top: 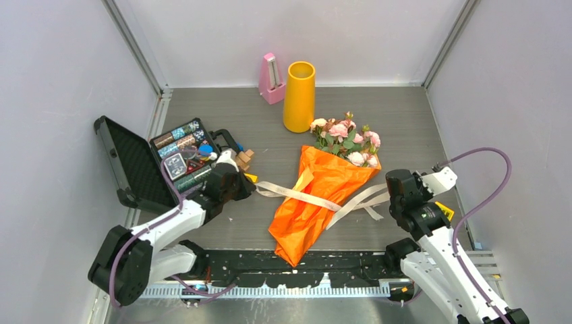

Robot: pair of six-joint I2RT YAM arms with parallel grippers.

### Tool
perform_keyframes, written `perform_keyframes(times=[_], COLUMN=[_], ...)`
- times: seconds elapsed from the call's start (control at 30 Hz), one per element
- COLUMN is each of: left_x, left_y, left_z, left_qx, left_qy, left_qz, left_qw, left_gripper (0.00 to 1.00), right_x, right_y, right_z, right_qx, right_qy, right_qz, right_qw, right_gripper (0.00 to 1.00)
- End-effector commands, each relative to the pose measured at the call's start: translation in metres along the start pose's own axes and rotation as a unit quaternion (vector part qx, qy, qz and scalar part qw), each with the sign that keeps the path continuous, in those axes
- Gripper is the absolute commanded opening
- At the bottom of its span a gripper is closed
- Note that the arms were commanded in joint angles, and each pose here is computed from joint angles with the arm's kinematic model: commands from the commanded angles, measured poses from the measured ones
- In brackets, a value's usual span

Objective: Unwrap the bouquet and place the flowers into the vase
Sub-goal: Untie the ribbon from the wrapping paper.

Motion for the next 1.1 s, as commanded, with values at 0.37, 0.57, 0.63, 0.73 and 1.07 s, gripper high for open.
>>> perform_keyframes(times=[0.37,0.57,0.63,0.73,1.07], left_x=[0.032,0.049,0.042,0.029,-0.048], left_y=[0.014,-0.019,-0.035,-0.057,-0.161], left_z=[0.053,0.068,0.065,0.058,0.065], left_qx=[0.030,-0.041,-0.089,-0.134,-0.282], left_qy=[-0.081,-0.073,-0.035,-0.001,0.030], left_qz=[0.000,-0.046,-0.063,-0.096,-0.335], left_qw=[0.996,0.995,0.993,0.986,0.898], left_gripper=[0.47,0.71,0.73,0.75,0.78], right_x=[0.025,0.035,0.037,0.033,-0.018], right_y=[-0.022,-0.003,0.006,0.025,0.067], right_z=[0.011,0.024,0.030,0.036,0.048], right_qx=[-0.008,0.066,0.095,0.149,0.271], right_qy=[-0.065,-0.033,-0.014,0.023,0.180], right_qz=[-0.060,-0.024,-0.011,0.018,0.073], right_qw=[0.996,0.997,0.995,0.988,0.943], right_gripper=[0.43,0.88,0.89,0.89,0.89])
Point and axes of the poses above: each gripper's point midway between its finger pads, its own z axis back along the fingers, its own y axis along the line the jaws close on, x = y × z, the point moved 5 cm from there along z, back along the fingers, and after that the axes turned 3 degrees about z, right-handed, at the moved point
